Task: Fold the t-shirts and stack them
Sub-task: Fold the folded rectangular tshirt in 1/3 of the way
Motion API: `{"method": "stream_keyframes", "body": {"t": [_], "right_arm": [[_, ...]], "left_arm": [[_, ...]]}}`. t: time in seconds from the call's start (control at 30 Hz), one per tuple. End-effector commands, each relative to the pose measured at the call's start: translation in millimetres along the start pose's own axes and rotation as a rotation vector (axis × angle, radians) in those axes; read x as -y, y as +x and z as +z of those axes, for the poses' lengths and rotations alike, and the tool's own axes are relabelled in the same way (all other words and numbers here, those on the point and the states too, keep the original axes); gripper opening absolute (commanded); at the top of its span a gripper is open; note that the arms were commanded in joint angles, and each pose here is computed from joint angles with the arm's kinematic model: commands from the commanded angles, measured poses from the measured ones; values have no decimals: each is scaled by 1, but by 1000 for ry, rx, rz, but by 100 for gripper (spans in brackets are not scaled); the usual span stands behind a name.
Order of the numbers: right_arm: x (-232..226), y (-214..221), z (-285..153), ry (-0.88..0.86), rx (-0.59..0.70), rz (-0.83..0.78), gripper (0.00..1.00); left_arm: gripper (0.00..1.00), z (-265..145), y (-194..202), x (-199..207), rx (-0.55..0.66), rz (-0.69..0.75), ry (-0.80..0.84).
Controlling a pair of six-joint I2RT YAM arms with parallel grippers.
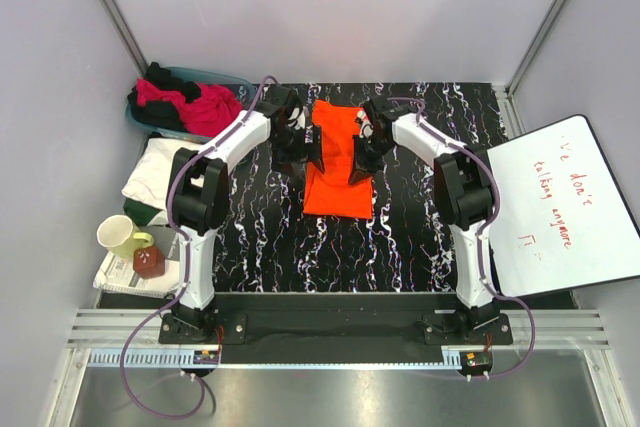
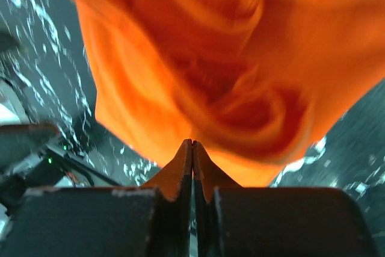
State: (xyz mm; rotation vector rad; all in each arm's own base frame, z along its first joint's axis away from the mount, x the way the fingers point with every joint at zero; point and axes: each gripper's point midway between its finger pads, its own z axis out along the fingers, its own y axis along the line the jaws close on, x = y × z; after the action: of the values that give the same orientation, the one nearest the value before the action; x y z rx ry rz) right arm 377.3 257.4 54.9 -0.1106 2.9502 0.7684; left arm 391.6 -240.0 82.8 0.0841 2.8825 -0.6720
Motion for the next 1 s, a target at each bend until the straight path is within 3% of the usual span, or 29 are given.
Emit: {"method": "stream_keyframes", "body": {"t": [0.0, 0.2, 0.4, 0.53, 0.67, 0.7, 0.87, 0.97], "right_arm": [[2, -35, -3, -31, 67, -12, 4], [24, -51, 19, -75, 39, 42, 4], [39, -41, 49, -112, -39, 72, 3], [22, -50, 10, -109, 49, 12, 4], [5, -49, -42, -74, 153, -27, 24], [1, -41, -57, -79, 168, -24, 25], [17, 15, -57, -49, 85, 79, 43], [27, 49, -48, -46, 33, 147, 46]], "left_arm": [[99, 0, 6, -5, -18, 19, -19], [99, 3, 14, -16, -39, 27, -59], [99, 1, 19, -22, -47, 31, -90], [99, 0, 22, -23, -48, 32, -90], [99, 2, 28, -25, -60, 39, -89], [99, 3, 31, -25, -63, 39, -82], [99, 13, 47, -28, -81, 6, -50], [99, 21, 58, -30, -95, -23, -24]]}}
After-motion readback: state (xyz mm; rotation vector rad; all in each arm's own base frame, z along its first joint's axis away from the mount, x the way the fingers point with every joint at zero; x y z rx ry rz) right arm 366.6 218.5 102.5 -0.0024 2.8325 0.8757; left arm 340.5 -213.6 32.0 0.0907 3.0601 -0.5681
